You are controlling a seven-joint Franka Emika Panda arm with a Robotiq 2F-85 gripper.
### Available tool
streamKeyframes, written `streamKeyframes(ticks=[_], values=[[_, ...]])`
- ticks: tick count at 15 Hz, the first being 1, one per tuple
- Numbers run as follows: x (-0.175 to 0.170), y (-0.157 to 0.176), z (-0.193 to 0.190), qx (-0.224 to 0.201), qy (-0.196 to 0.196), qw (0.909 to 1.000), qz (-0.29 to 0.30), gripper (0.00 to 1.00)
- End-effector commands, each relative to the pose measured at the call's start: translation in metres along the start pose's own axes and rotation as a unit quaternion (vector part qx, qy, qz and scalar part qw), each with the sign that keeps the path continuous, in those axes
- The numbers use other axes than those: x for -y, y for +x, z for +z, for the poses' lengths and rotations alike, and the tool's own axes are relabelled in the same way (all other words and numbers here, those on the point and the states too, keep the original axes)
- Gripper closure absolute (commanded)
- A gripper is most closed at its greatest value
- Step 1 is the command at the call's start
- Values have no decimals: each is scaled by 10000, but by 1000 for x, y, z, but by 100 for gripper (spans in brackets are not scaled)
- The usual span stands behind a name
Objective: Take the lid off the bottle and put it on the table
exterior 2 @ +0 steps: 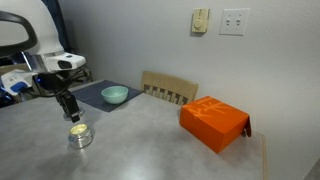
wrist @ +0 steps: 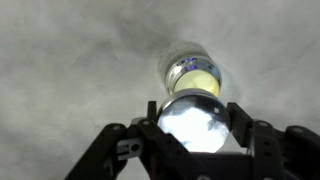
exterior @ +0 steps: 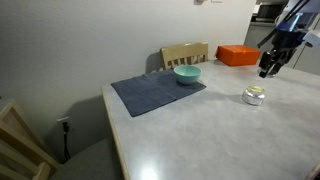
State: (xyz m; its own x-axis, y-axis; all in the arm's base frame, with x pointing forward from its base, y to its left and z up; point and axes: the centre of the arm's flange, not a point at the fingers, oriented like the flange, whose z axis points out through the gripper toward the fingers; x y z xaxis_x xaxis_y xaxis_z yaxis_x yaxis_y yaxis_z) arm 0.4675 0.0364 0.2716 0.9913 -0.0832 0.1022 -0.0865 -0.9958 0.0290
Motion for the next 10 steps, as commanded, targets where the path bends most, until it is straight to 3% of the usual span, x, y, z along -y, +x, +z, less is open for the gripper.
streamKeyframes(ticks=[1, 5, 10], values=[[-58, -2, -36, -239, 242, 9986, 394, 56], [-127, 14, -45, -336, 560, 9943, 847, 56], [-165, 38, -4, 287, 389, 9921, 1155, 56]])
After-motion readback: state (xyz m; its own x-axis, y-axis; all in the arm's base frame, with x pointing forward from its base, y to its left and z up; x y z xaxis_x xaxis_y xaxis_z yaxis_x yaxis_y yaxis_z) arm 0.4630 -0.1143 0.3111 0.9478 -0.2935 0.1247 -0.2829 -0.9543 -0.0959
